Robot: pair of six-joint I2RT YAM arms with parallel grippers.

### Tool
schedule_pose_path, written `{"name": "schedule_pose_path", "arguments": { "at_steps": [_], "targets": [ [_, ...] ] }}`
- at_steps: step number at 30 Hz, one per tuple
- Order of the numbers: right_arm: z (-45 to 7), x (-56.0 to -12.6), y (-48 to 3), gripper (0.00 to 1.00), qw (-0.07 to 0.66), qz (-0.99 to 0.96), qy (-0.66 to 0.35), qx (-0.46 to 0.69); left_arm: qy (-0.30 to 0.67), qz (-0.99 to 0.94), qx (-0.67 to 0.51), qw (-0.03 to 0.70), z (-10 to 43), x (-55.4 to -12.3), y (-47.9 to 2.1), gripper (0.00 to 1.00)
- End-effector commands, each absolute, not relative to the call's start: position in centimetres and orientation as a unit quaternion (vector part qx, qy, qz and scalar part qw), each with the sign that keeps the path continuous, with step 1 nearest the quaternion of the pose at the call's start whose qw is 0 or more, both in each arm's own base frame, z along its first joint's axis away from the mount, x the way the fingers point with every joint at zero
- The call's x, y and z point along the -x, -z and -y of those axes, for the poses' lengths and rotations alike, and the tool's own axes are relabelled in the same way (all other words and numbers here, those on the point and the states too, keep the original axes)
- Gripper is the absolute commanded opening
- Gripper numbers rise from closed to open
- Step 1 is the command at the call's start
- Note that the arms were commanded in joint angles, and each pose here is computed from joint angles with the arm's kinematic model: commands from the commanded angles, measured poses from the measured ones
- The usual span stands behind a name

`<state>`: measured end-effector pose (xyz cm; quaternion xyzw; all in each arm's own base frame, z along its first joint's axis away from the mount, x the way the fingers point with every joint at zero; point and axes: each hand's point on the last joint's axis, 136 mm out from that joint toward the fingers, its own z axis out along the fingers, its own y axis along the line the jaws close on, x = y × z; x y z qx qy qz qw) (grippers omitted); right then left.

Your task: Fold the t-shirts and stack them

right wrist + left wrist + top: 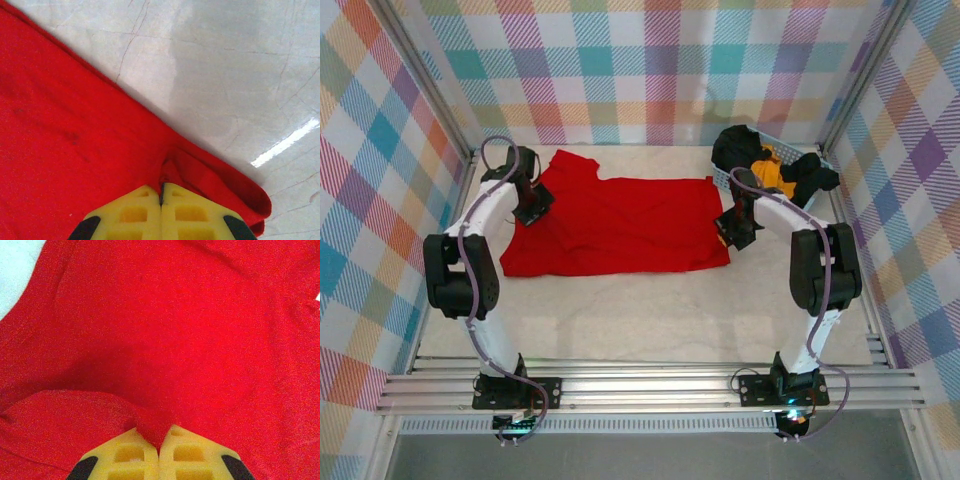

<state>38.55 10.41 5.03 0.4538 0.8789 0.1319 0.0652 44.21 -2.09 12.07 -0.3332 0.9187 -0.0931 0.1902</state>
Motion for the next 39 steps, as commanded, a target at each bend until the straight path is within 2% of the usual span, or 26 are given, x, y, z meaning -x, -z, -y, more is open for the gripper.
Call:
{"name": "schedule_pose_path", "arguments": {
  "at_steps": [1,15,18,20,22,26,27,29,34,39],
  "targets": [
    [-9.8,-38.1,-5.1,0.0,0.063,-0.871,-0.118,-0.473,0.108,-0.918,0.324,0.202,2.0,-45.4,-12.8,0.0],
    [-10.2,-39.2,-5.0,0.0,0.08,-0.871,-0.136,-0.465,0.103,-0.927,0.306,0.193,2.0,-47.2,-11.1,0.0],
    [-10.9,-40.2,-6.0,0.15,0.088,-0.883,-0.154,-0.435,0.118,-0.927,0.299,0.191,2.5,-48.3,-10.6,0.0],
    [-11.0,-40.5,-7.2,0.24,0.1,-0.891,-0.157,-0.415,0.118,-0.929,0.297,0.187,2.5,-48.8,-10.4,0.07],
    [-11.3,-40.7,-9.1,0.31,0.124,-0.896,-0.17,-0.39,0.119,-0.927,0.303,0.184,2.2,-49.1,-10.3,0.33],
    [-12.6,-40.2,-12.4,0.41,0.157,-0.915,-0.185,-0.323,0.133,-0.92,0.306,0.203,2.2,-48.2,-12.4,0.56],
    [-13.0,-39.7,-13.0,0.42,0.159,-0.919,-0.189,-0.306,0.142,-0.917,0.309,0.208,2.4,-47.5,-13.0,0.59],
    [-14.1,-38.6,-13.5,0.44,0.159,-0.927,-0.196,-0.277,0.172,-0.907,0.323,0.209,3.3,-45.7,-13.5,0.61],
    [-17.6,-35.9,-14.1,0.44,0.151,-0.934,-0.239,-0.217,0.233,-0.885,0.38,0.131,6.8,-40.5,-10.1,0.53],
    [-19.0,-34.9,-13.9,0.44,0.14,-0.936,-0.25,-0.204,0.237,-0.875,0.409,0.102,8.8,-39.4,-7.5,0.53]
  ]
}}
